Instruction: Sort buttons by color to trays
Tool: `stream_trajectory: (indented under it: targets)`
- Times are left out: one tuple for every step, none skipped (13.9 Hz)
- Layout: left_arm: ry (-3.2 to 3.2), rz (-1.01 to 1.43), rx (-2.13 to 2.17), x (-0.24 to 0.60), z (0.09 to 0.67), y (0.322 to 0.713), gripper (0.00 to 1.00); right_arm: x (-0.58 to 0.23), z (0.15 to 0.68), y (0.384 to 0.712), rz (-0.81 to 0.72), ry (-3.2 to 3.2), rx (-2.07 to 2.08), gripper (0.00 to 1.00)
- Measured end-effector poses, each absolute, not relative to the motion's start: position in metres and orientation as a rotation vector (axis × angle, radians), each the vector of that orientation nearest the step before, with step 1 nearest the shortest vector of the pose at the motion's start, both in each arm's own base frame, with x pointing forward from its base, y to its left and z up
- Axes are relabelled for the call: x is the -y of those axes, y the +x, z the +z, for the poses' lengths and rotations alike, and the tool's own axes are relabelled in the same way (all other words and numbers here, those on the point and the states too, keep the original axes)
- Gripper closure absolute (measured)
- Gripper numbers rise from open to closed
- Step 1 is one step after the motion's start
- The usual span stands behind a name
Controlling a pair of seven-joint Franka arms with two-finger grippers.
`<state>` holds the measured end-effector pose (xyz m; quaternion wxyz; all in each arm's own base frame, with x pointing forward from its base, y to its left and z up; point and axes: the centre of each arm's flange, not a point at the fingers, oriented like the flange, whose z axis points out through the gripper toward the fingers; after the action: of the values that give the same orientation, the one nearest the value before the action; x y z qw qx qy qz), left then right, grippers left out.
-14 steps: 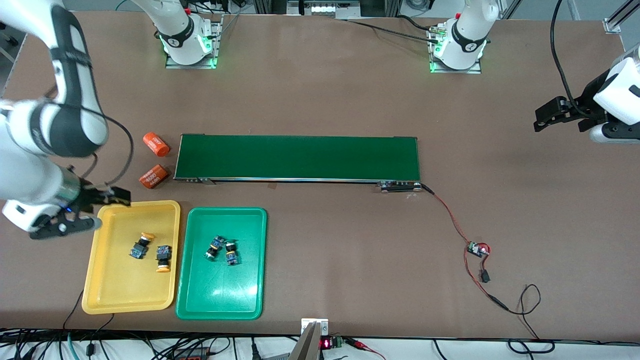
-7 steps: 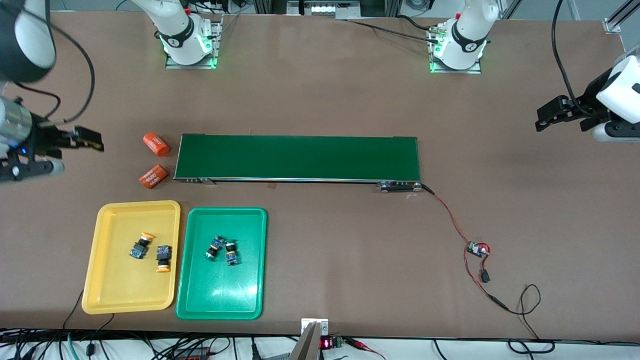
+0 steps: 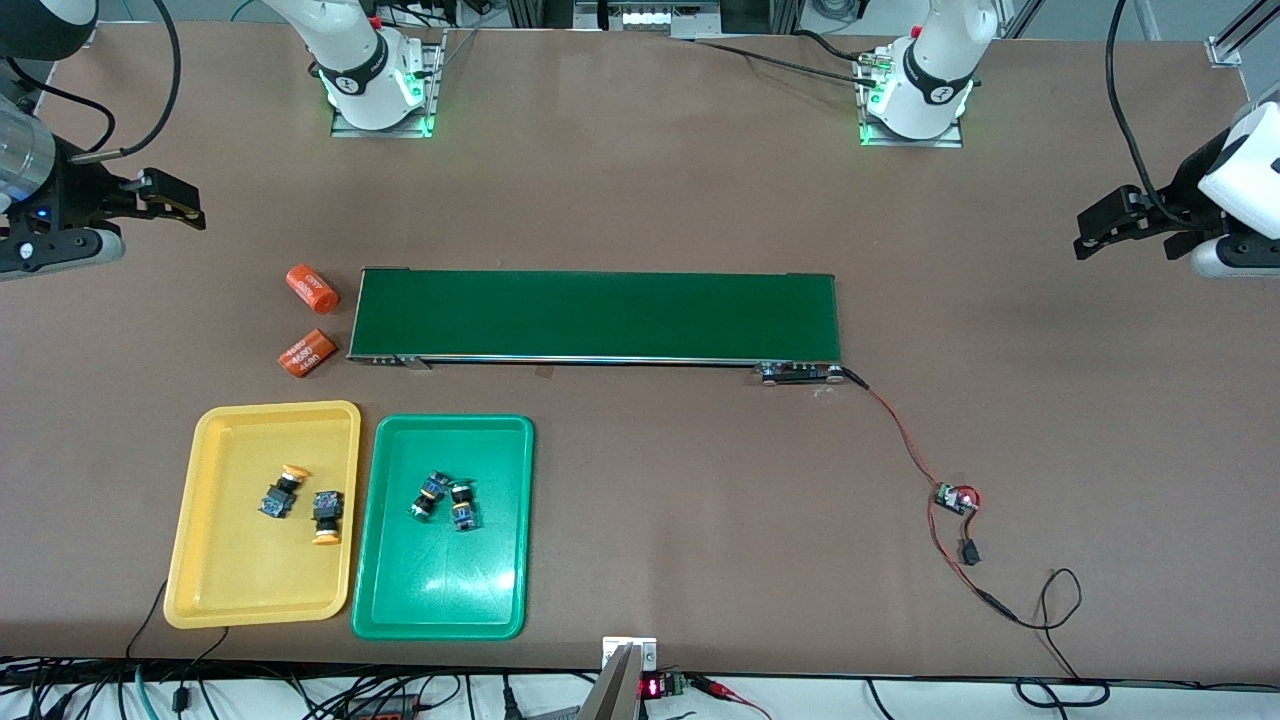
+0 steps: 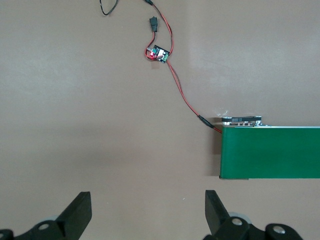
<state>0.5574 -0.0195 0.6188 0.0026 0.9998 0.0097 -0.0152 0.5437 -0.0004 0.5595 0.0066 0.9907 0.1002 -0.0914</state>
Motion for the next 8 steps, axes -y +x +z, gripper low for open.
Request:
stream_trajectory:
  targets:
    - [3.136,-0.047,-0.031,0.019,0.619,0.557,0.00,0.001,0.552,0.546,-0.305,3.099,-0.306,0.00]
    - [3.136,-0.044,-0.031,0.019,0.619,0.558,0.00,0.003,0.546,0.548,-0.320,3.099,-0.290,0.00]
    - [3.136,-0.038,-0.031,0.019,0.619,0.558,0.00,0.004,0.543,0.549,-0.328,3.099,-0.266,0.00]
    - [3.136,-0.032,-0.031,0.020,0.620,0.558,0.00,0.005,0.541,0.550,-0.330,3.099,-0.247,0.00]
    - [3.136,-0.030,-0.029,0.020,0.620,0.559,0.00,0.005,0.542,0.550,-0.328,3.099,-0.238,0.00]
    - [3.136,-0.029,-0.023,0.022,0.620,0.558,0.00,0.005,0.542,0.550,-0.325,3.098,-0.234,0.00]
    - [3.136,-0.029,-0.010,0.027,0.621,0.558,0.00,0.006,0.542,0.550,-0.321,3.098,-0.232,0.00]
    - [3.135,-0.029,0.002,0.032,0.621,0.558,0.00,0.007,0.542,0.551,-0.317,3.095,-0.231,0.00]
